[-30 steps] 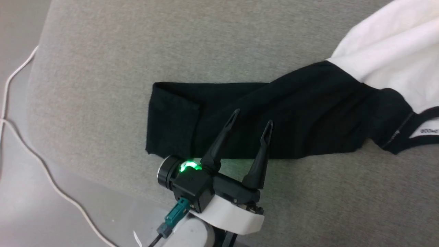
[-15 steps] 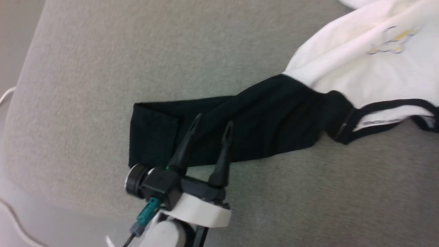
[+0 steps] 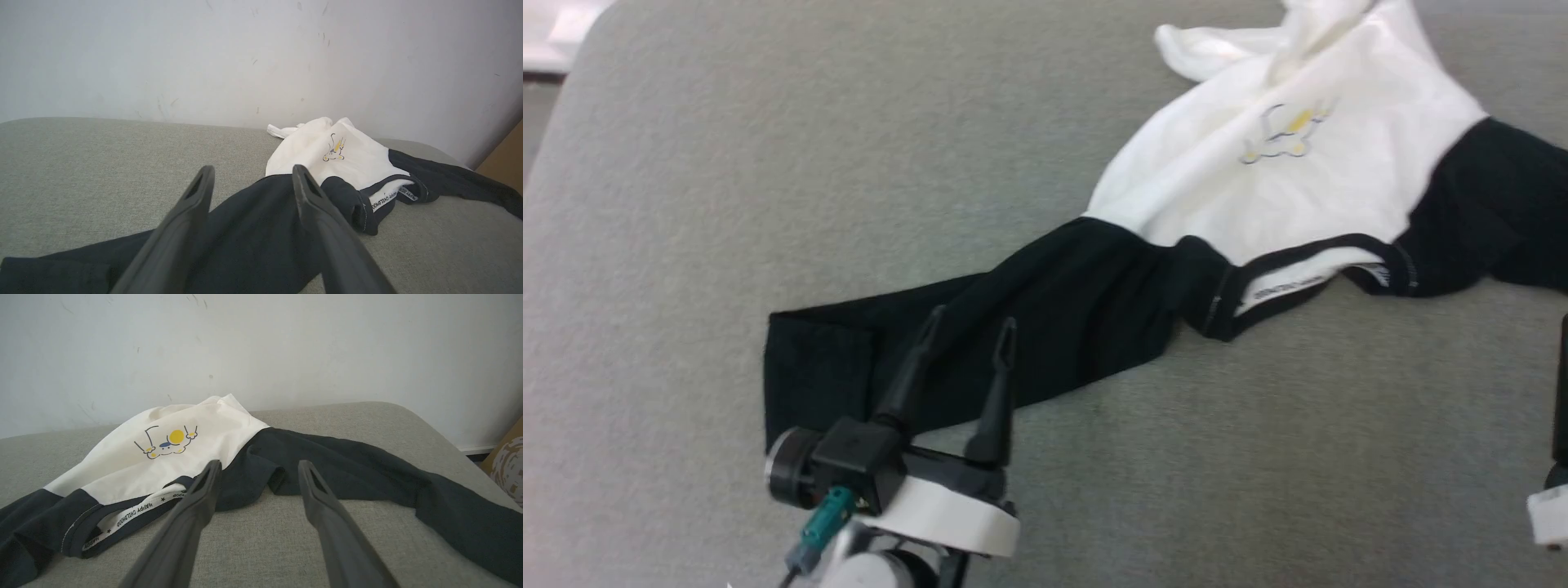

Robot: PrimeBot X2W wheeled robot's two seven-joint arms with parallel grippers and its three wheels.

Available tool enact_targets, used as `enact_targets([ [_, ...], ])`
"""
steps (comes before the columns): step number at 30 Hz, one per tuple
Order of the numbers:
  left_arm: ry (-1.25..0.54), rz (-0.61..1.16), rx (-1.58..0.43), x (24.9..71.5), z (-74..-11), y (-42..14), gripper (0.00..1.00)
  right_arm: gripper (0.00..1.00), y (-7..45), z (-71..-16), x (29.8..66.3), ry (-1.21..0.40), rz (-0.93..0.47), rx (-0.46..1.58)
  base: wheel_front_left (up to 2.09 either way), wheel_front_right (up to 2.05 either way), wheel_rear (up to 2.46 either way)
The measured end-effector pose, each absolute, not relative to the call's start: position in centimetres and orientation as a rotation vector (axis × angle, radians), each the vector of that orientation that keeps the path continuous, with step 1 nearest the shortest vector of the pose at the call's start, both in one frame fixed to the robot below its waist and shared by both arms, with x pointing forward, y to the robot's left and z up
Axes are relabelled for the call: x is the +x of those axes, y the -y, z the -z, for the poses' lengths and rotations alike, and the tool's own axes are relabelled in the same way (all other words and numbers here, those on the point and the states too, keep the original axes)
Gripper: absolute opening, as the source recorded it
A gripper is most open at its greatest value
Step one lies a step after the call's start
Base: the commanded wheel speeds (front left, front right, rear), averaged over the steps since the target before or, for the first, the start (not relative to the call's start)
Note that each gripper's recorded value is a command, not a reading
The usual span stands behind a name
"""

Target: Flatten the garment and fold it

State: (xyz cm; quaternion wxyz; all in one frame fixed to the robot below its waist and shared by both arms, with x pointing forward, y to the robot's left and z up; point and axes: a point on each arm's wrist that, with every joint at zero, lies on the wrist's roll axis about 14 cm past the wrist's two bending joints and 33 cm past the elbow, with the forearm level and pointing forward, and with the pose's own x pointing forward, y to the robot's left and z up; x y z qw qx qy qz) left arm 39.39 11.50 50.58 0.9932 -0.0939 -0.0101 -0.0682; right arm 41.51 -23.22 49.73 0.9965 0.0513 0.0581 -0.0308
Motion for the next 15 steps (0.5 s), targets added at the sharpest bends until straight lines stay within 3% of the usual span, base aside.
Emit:
enact_targets([
  [6, -0.119, 0.214, 0.0, 40.6, -48.5, -11.7, 1.0, 1.0, 24.0, -50.8, 39.7, -0.088, 0.087, 0.105, 0.0, 0.0, 0.0],
  [15, -0.629, 0.331, 0.211, 40.0, -41.0, -12.5, 1.0, 1.0, 23.7, -51.0, 39.8, -0.096, 0.079, 0.1, 0.0, 0.0, 0.0],
])
